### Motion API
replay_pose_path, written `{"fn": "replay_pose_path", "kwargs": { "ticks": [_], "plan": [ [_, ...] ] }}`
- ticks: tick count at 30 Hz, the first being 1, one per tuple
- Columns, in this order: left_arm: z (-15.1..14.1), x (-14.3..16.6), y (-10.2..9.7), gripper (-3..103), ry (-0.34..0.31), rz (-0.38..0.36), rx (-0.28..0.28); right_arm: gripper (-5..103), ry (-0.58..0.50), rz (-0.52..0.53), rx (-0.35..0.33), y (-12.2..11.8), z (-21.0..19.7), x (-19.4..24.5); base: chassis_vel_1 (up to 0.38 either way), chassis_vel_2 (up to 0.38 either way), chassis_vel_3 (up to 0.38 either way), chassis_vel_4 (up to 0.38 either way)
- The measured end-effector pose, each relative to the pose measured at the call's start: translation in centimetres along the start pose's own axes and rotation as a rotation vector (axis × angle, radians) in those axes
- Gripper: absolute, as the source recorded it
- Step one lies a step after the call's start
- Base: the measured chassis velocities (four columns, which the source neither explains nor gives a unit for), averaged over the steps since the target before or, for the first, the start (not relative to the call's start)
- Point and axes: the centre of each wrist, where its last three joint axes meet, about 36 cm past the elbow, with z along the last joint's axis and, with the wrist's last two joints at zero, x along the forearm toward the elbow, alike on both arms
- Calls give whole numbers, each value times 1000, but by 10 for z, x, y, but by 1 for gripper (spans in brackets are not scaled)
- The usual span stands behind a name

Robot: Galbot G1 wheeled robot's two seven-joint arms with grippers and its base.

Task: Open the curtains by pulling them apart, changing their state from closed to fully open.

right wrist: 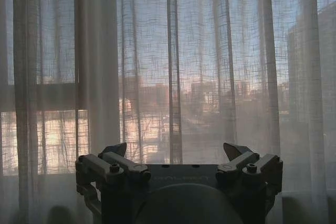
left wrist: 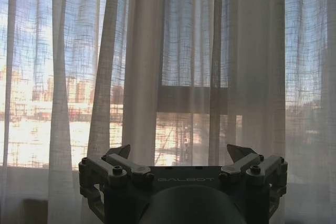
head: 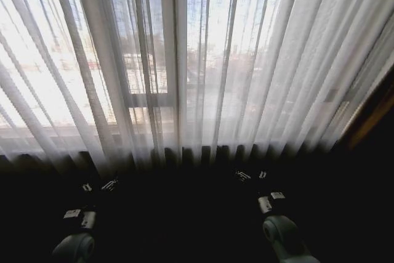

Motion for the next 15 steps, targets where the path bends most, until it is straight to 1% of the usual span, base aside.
{"fn": "replay_pose_path", "kwargs": {
  "ticks": [5,7,15],
  "plan": [
    [0,0,0,100,0,0,0,100,-6,-23,-3,-1,-1,2,0,0,0,0],
    [0,0,0,100,0,0,0,100,-25,-35,-7,-1,0,3,0,0,0,0],
    [0,0,0,100,0,0,0,100,-29,-40,-14,-1,9,0,-7,12,12,-18]
  ]
}}
